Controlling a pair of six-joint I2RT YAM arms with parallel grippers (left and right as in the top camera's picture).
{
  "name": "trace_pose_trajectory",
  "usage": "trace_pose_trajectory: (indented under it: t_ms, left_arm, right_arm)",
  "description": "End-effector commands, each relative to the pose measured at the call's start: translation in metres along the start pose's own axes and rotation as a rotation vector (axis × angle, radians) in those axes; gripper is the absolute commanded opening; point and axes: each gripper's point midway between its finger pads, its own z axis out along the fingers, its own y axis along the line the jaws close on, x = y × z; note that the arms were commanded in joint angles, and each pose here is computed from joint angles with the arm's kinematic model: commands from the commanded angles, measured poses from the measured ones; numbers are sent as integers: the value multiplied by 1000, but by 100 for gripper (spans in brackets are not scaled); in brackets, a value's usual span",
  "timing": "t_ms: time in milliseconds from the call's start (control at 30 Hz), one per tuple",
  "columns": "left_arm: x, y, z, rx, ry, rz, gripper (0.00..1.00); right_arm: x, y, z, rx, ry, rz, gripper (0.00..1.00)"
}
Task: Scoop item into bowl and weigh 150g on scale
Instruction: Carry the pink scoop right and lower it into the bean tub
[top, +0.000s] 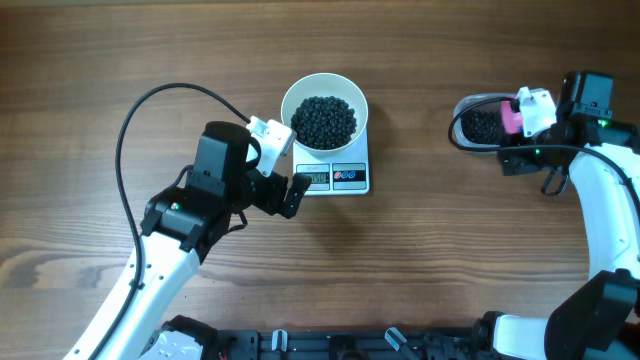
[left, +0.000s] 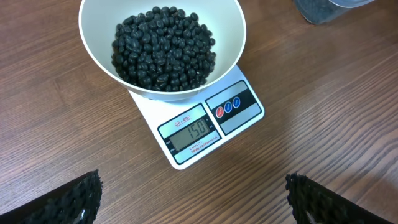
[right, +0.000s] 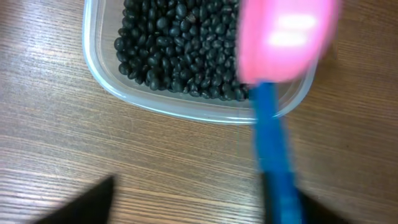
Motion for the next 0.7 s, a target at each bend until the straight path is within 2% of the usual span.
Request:
trace_pose_trajectory:
  t_ms: [0,267,500,567,667]
  left_arm:
    - [3,-2,3,12,12,11,100]
    - [3,-2,3,12,12,11,100]
    - [3,-2,3,12,12,11,100]
    - [3,-2,3,12,12,11,100]
    - [3,-2,3,12,12,11,100]
  right_arm:
    - [0,5,3,-23,2,90,100]
    - [-5,3,-13,-1,-44,166,100]
    - [-3,-19,-39,149,-87,223,100]
    - [-5,-15,-40,120,-101,260,100]
    - [-15,10,-38,-33,-135,242,100]
